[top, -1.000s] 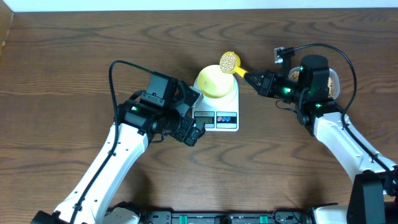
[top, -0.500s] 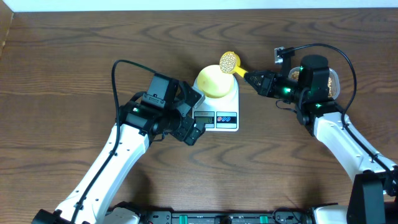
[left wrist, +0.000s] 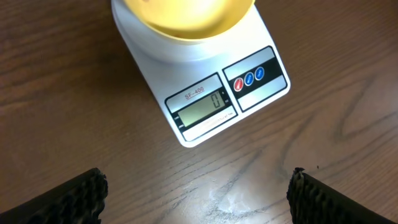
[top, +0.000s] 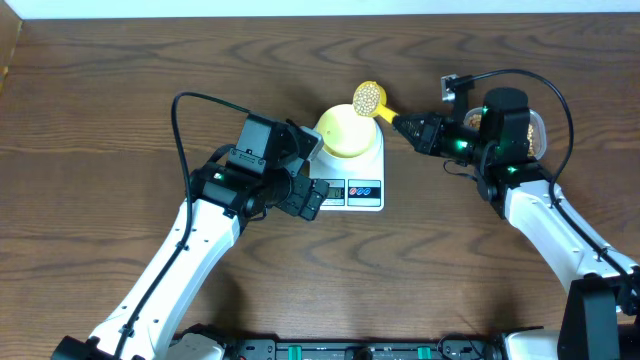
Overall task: Scoop item into bowl and weigh 50g on scale
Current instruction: 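Tilt the scoop with the right gripper to pour soybeans into the bowl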
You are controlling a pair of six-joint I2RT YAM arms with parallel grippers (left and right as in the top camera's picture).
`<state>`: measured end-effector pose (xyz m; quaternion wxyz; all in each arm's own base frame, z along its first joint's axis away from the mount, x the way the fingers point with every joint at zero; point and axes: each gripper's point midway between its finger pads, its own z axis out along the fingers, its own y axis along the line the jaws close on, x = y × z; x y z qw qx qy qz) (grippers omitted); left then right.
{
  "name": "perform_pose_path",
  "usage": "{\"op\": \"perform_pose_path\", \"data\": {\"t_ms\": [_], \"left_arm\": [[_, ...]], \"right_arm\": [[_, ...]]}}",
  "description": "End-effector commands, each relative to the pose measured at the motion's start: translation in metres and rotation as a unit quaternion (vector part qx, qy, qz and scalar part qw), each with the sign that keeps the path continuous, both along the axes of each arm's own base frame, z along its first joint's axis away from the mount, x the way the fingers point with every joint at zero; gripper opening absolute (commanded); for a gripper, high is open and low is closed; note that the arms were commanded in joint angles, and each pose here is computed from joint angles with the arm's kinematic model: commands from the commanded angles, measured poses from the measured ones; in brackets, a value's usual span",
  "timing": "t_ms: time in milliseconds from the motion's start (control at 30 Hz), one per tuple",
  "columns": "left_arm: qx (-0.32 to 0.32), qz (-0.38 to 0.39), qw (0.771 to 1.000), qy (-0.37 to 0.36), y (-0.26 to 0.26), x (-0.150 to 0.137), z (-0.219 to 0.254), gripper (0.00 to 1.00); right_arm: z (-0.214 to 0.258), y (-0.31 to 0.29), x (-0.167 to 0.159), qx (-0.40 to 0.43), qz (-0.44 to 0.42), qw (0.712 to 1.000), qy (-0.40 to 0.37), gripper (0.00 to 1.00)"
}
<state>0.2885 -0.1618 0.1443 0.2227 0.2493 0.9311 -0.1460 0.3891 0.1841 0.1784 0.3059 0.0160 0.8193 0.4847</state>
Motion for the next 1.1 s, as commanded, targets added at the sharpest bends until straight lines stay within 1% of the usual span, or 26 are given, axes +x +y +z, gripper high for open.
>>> {"op": "perform_pose_path", "data": {"t_ms": [0,300,633,733,833,1067], "left_arm": [[0.009,0.012,1.000,0.004,0.004,0.000,-0.005,0.95],[0.010,0.012,1.000,0.004,0.004,0.000,-0.005,0.95],[0.010,0.011,1.000,0.004,0.004,0.000,-0.005,0.95],[0.010,0.012,1.000,0.004,0.004,0.000,-0.005,0.95],[0.010,0.012,1.000,0.004,0.004,0.000,-0.005,0.95],[0.010,0.012,1.000,0.004,0.004,0.000,-0.005,0.95]], "right_arm": [[0.002,0.004,0.000,-0.009,0.011,1.000,-0.020,0.01],[0.001,0.003,0.001,-0.033,0.022,0.998,-0.051,0.01],[-0.008,0.002,-0.003,-0.054,0.032,0.997,-0.052,0.01],[-0.009,0.008,-0.006,-0.066,0.048,0.994,-0.069,0.01],[-0.012,0.015,-0.009,-0.076,0.053,0.993,-0.070,0.01],[-0.018,0.018,-0.008,-0.113,0.052,0.988,-0.092,0.01]]}}
